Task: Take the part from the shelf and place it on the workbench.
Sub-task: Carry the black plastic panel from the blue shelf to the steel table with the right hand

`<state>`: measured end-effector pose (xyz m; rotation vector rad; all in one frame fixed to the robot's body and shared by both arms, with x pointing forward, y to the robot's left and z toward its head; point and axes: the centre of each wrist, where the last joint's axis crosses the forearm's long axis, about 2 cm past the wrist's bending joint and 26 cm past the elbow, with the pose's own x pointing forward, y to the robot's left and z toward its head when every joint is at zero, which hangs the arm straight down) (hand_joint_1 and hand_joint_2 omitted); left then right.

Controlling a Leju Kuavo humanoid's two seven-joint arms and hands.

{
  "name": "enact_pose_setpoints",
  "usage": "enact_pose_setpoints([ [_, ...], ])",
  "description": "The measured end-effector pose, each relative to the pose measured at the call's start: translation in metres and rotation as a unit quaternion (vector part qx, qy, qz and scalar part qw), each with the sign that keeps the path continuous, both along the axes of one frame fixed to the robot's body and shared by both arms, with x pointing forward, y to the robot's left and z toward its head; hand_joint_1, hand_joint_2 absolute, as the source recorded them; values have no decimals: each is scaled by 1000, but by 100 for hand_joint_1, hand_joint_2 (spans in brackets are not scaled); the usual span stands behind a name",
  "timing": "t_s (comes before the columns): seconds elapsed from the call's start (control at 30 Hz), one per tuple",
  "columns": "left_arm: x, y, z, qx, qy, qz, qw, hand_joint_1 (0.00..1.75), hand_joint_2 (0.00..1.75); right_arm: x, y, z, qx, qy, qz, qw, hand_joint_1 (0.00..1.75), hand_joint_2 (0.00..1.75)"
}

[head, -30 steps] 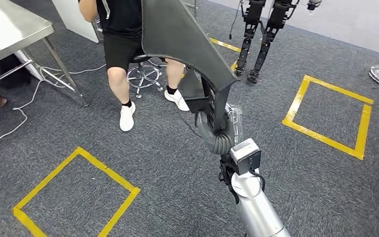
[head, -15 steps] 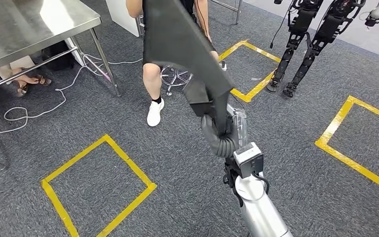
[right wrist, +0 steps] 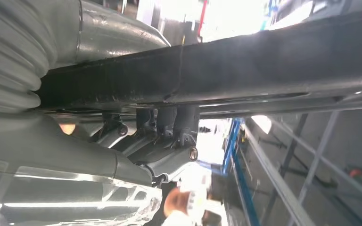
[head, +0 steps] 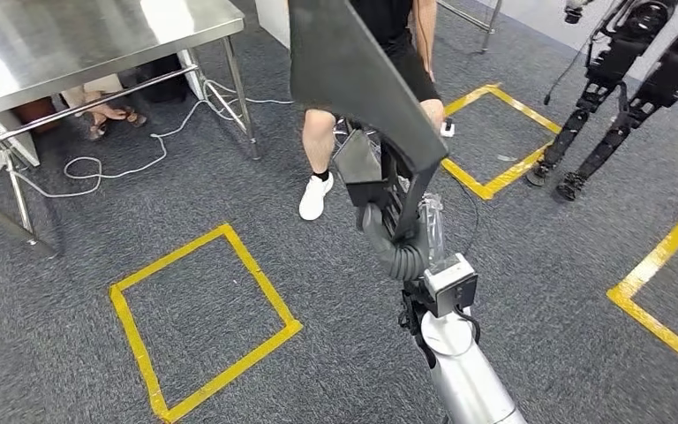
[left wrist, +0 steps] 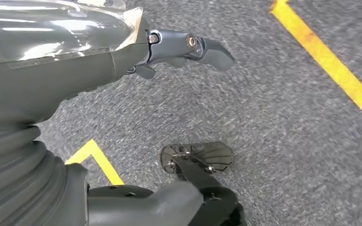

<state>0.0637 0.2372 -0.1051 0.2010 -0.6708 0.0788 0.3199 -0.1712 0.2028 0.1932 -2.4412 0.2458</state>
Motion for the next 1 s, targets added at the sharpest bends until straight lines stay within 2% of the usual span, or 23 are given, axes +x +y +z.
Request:
enact_pose_setpoints([
  [0.83,-7,6,-2,-4,5,5,1000,0,175,-11,-4,-13,-4,17,-7,1000,175,175],
  [0.9,-3,5,-1,0,3,7,1000,0,175,-11,-4,-12,-4,16,-5,1000,175,175],
  [1.0,16,2,3,-1,5,15,1000,0,175,-12,1,-10,-6,12,5,1000,175,175],
])
